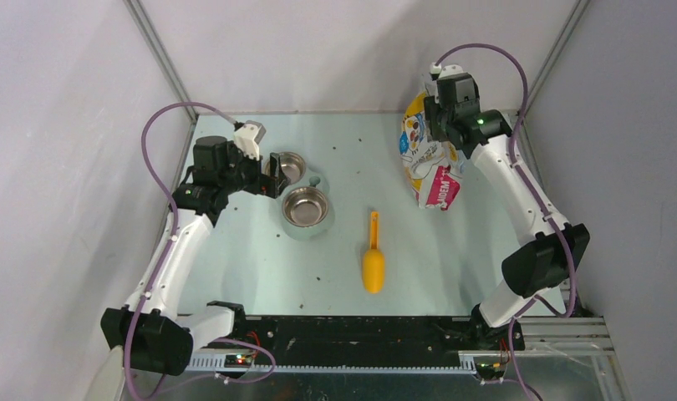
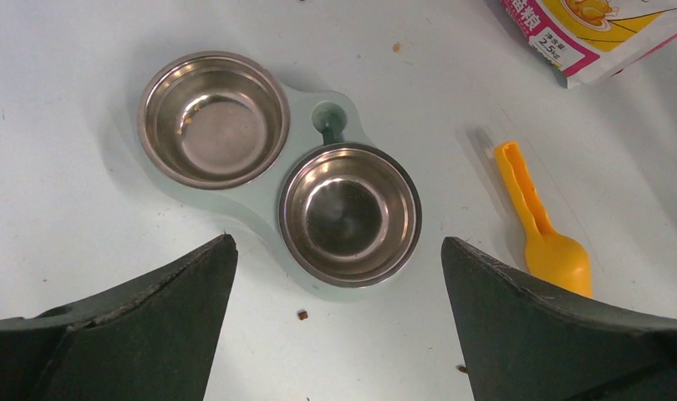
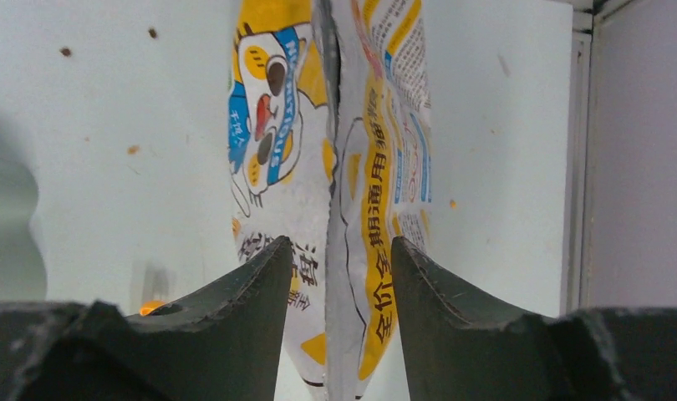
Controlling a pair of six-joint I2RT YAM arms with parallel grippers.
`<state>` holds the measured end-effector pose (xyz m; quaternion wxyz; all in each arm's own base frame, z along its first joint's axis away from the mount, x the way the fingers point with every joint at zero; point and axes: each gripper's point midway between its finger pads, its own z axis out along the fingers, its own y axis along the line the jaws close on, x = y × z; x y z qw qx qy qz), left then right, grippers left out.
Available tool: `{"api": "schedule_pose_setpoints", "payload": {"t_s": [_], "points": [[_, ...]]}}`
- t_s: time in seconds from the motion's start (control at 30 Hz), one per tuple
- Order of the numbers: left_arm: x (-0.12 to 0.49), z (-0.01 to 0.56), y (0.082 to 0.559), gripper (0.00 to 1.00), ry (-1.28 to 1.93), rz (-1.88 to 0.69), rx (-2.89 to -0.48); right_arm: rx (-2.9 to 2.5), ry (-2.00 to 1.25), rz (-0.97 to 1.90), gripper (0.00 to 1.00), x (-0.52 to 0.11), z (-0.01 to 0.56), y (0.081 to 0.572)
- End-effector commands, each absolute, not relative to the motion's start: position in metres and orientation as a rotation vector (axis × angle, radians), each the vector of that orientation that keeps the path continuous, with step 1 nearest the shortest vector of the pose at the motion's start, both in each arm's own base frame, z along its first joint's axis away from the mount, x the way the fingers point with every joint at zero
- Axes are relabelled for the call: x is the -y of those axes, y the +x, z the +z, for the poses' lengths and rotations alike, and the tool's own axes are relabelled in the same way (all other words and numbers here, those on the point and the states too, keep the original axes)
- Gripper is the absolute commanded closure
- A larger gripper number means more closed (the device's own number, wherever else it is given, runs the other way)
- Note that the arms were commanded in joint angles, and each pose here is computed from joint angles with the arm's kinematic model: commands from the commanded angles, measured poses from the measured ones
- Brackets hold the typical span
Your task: Serve the pet food
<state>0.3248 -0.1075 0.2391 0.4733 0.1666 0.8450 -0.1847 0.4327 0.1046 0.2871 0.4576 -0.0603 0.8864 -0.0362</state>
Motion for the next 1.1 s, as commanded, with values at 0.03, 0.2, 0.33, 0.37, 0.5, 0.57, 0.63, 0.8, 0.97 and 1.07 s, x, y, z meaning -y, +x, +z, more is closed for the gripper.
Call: {"api": "schedule_pose_setpoints", "payload": {"t_s": [0.03,0.2,0.33,0.37,0.5,0.57,0.63,0.8,0.97,1.07], "points": [[0.115,0.255,0.326,0.0,0.41,-0.485,-2.017,-2.212,-0.127,-0.168,0.56,-0.093,0.271,0.43],[0.116,0.256,0.328,0.0,0.409,-0.49,-2.014,-2.273,-0.142,-0.152,0.71,-0.095,0.25,0.42],[0.117,0.258,0.329,0.01,0.403,-0.495,-2.011,-2.287,-0.144,-0.114,1.0,-0.098,0.253,0.408],[0.117,0.259,0.329,0.01,0.403,-0.497,-2.009,-2.282,-0.157,-0.075,1.0,-0.103,0.258,0.402],[0.119,0.259,0.332,0.02,0.393,-0.51,-2.01,-2.297,-0.214,0.131,1.0,-0.124,0.269,0.37],[0.12,0.259,0.334,0.02,0.387,-0.515,-2.013,-2.312,-0.254,0.219,1.0,-0.134,0.268,0.351],[0.122,0.257,0.338,0.02,0.379,-0.527,-2.022,-2.304,-0.295,0.293,1.0,-0.142,0.269,0.335],[0.13,0.263,0.346,0.02,0.384,-0.55,-2.019,-2.293,-0.354,0.415,1.0,-0.152,0.27,0.306],[0.143,0.263,0.35,0.02,0.432,-0.563,-2.025,-2.287,-0.414,0.534,1.0,-0.167,0.275,0.285],[0.151,0.268,0.351,0.02,0.468,-0.567,-2.015,-2.285,-0.457,0.619,1.0,-0.179,0.28,0.267]]}}
